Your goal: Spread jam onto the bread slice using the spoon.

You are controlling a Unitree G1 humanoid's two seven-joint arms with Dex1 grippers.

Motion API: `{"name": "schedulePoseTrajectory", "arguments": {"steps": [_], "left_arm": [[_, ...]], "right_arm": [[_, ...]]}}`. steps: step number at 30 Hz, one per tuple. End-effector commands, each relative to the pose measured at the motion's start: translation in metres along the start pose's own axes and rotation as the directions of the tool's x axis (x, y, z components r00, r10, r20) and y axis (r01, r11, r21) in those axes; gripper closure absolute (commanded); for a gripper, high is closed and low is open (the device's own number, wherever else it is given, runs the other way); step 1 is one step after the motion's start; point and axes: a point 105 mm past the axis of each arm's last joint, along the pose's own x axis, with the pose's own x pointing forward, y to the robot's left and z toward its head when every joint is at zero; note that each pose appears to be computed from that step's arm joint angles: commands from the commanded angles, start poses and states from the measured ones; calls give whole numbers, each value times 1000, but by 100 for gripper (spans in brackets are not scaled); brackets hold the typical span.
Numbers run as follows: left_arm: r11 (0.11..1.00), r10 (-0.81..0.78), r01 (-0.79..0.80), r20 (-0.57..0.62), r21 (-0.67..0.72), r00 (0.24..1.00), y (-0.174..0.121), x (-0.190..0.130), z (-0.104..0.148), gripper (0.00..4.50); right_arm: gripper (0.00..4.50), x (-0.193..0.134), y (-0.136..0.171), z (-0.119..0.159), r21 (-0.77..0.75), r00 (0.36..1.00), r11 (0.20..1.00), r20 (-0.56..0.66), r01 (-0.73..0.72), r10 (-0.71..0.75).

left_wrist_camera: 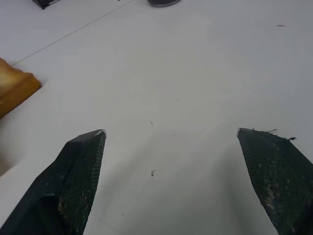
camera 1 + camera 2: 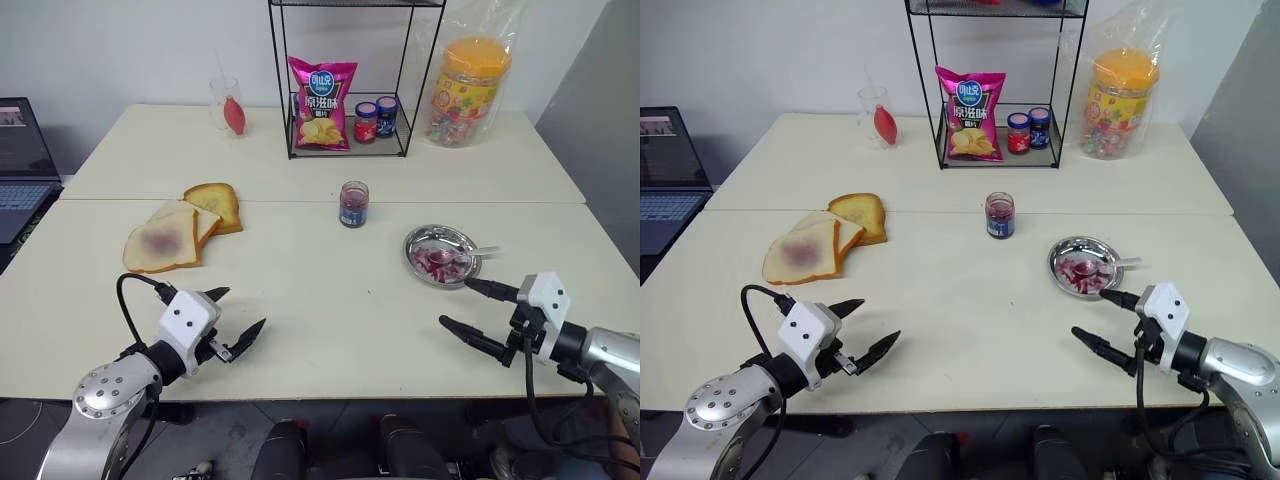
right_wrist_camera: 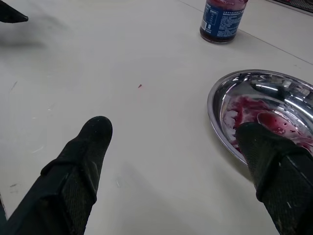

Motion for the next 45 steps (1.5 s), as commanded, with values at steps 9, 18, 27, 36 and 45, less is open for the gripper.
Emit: {"name": "schedulePoseTrajectory", "arguments": {"steps": [9, 18, 27, 36, 45], "left_arm": [[999, 9, -9, 4, 43, 1000, 0, 2, 8, 0], [995, -52, 48, 48, 83, 997, 1, -1, 11, 0], [992, 98, -106, 106, 67, 990, 16, -2, 15, 0], [908, 412, -394, 133, -143, 902, 69, -16, 19, 0], [591, 728, -667, -56, -454, 684, 145, -57, -19, 0]], "right_arm": [[1, 0, 4, 10, -31, 1000, 1000, 17, -2, 2], [1, 2, 10, 7, -30, 1000, 999, 10, -16, 16], [1, 6, 14, 12, -42, 999, 999, 19, -33, 33], [1, 19, 18, 24, -73, 995, 994, 62, -77, 81], [1, 50, 32, 54, -94, 977, 978, 96, -184, 193]]}}
